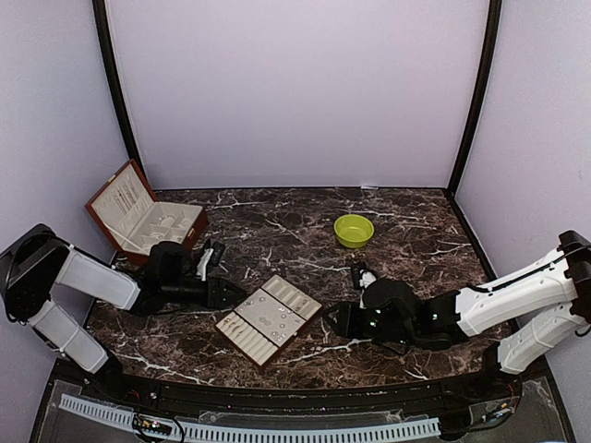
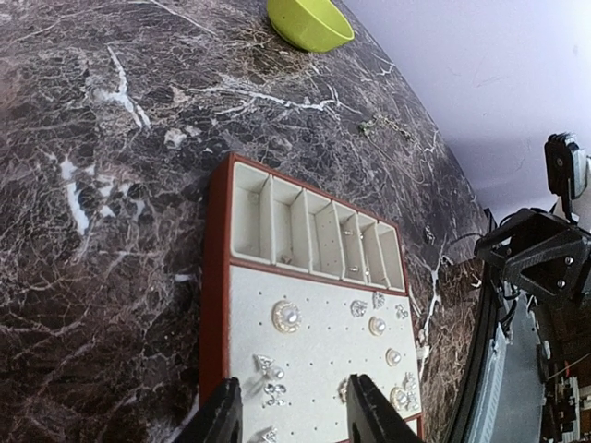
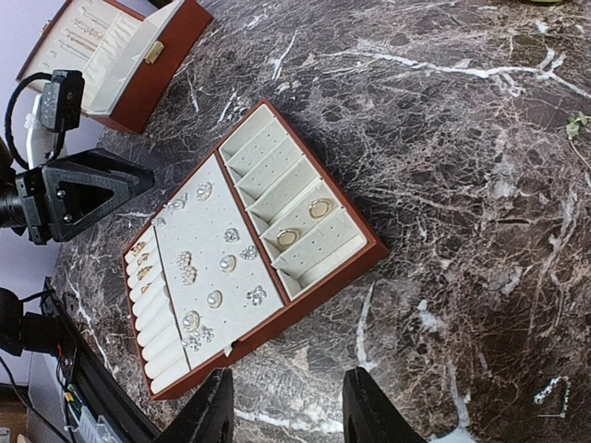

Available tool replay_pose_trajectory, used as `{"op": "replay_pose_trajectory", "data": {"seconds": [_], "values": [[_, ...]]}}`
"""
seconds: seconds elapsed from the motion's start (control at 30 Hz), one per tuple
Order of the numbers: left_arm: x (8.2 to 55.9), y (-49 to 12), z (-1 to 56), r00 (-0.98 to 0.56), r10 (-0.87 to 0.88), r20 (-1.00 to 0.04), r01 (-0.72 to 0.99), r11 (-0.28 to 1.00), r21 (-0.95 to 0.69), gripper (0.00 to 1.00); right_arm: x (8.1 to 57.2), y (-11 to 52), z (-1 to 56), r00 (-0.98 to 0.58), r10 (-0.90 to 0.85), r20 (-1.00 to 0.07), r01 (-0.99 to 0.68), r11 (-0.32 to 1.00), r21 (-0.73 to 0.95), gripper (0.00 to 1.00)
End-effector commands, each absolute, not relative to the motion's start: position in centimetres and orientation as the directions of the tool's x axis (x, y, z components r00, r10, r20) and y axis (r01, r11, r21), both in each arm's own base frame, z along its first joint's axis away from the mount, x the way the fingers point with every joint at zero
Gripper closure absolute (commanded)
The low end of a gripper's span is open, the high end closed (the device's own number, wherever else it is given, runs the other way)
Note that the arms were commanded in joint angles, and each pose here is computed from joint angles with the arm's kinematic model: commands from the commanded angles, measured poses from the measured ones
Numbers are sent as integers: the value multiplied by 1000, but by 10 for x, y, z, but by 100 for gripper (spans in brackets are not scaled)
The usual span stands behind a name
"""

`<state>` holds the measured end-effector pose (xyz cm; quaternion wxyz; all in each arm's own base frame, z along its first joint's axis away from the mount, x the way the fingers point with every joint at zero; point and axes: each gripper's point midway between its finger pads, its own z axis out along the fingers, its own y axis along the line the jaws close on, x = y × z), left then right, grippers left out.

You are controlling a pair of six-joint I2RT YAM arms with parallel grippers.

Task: Organize the mixed jewelry
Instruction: Insert the earring into the earring holder, then adjust the earring on the earring holder.

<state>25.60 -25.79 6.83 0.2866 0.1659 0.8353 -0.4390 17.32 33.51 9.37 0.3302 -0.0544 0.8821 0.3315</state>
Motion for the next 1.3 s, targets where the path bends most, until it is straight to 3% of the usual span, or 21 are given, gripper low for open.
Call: {"op": "replay_pose_trajectory", "data": {"seconds": [0.0,0.1,0.2,0.47,0.57,0.67,1.27], "values": [[262,-256,76,-780,31,-625,521,584,-622,56,174,340,110,-757,154,-635,-327,752,573,58],[263,-254,74,-792,22,-610,499,599,-626,37,174,338,111,-756,156,-636,-325,753,572,55],[263,-252,70,-808,26,-589,477,616,-627,35,174,333,114,-751,175,-636,-317,750,581,51],[260,-244,67,-847,68,-528,427,677,-599,22,180,306,113,-726,204,-657,-278,787,551,24],[257,-243,64,-865,87,-494,412,687,-599,21,184,295,110,-723,219,-656,-259,794,550,13],[257,-243,61,-876,99,-472,400,696,-596,20,186,284,109,-718,241,-653,-243,792,560,10],[269,-250,50,-879,111,-464,400,702,-590,29,186,285,107,-725,255,-640,-246,772,586,10]]}}
